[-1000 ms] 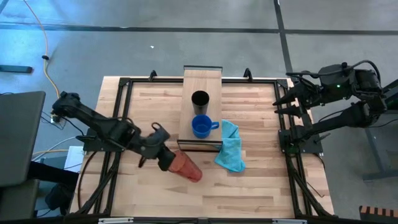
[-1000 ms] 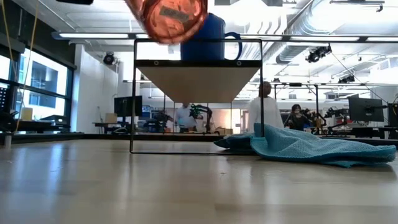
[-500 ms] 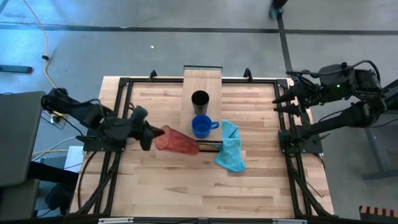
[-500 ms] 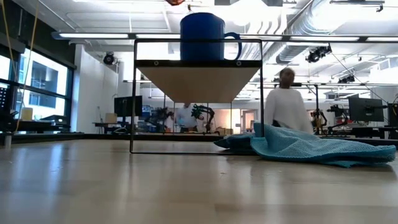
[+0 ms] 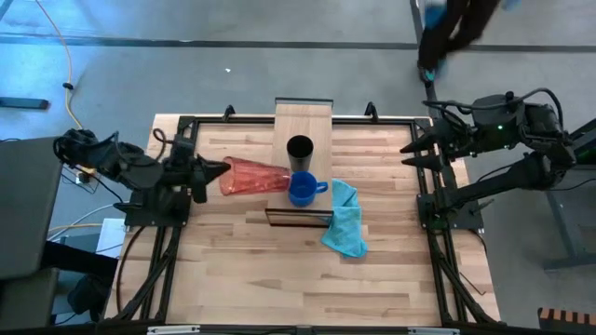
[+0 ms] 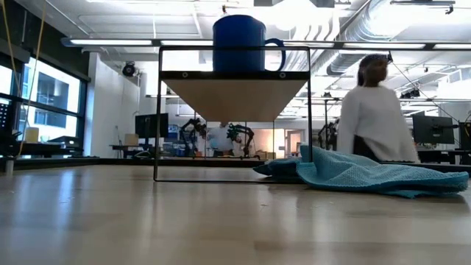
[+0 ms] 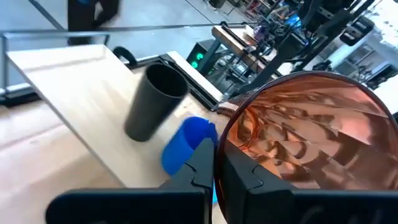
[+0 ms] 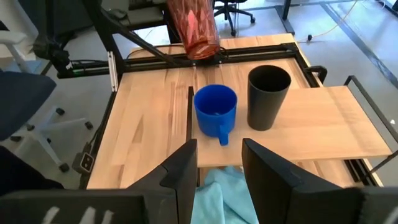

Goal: Stack small to large cups/mugs on shelf
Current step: Put the red glass cup on the shelf

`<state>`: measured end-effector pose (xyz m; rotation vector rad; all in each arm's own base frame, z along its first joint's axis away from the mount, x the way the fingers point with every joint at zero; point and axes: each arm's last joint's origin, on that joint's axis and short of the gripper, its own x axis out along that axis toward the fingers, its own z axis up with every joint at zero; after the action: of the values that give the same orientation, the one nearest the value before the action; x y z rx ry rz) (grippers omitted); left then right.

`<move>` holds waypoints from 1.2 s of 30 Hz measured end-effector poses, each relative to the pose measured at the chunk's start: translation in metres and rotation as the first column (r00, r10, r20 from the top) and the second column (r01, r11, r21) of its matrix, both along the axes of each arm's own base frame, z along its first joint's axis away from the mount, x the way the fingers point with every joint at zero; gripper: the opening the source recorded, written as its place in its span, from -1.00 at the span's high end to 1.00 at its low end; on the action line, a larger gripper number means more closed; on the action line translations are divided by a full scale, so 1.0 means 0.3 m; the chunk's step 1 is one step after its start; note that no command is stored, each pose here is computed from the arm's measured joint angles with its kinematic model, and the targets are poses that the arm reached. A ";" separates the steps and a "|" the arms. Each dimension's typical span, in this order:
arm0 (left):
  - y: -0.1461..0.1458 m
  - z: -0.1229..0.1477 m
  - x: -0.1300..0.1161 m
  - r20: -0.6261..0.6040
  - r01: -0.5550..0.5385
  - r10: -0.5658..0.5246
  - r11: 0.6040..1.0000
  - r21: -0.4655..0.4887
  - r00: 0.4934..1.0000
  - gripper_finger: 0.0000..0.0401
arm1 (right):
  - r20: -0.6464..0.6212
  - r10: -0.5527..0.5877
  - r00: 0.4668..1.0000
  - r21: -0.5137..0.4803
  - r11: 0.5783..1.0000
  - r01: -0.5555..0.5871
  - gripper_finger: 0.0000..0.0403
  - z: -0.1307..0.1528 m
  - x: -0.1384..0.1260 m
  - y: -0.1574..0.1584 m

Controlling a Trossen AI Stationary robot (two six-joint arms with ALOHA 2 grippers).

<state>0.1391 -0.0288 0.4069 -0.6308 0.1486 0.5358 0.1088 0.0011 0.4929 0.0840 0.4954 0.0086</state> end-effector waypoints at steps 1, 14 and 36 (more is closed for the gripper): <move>0.004 0.003 -0.008 0.000 -0.006 0.006 1.000 0.016 1.000 1.00 | 0.003 -0.004 1.000 0.006 1.000 0.003 0.41 0.001 0.004 0.000; 0.065 0.080 -0.141 0.127 -0.169 0.146 0.967 0.189 0.981 1.00 | -0.036 -0.065 0.997 0.046 0.997 0.066 0.41 -0.012 0.076 -0.003; 0.159 0.254 -0.384 0.171 -0.286 0.229 0.802 0.525 0.958 1.00 | -0.169 -0.092 0.981 0.043 0.994 0.100 0.41 -0.078 0.265 -0.006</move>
<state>0.0239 0.0190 0.4829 -0.1099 -0.1900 0.7721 0.1884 -0.0007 0.4695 0.1595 0.6585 -0.0811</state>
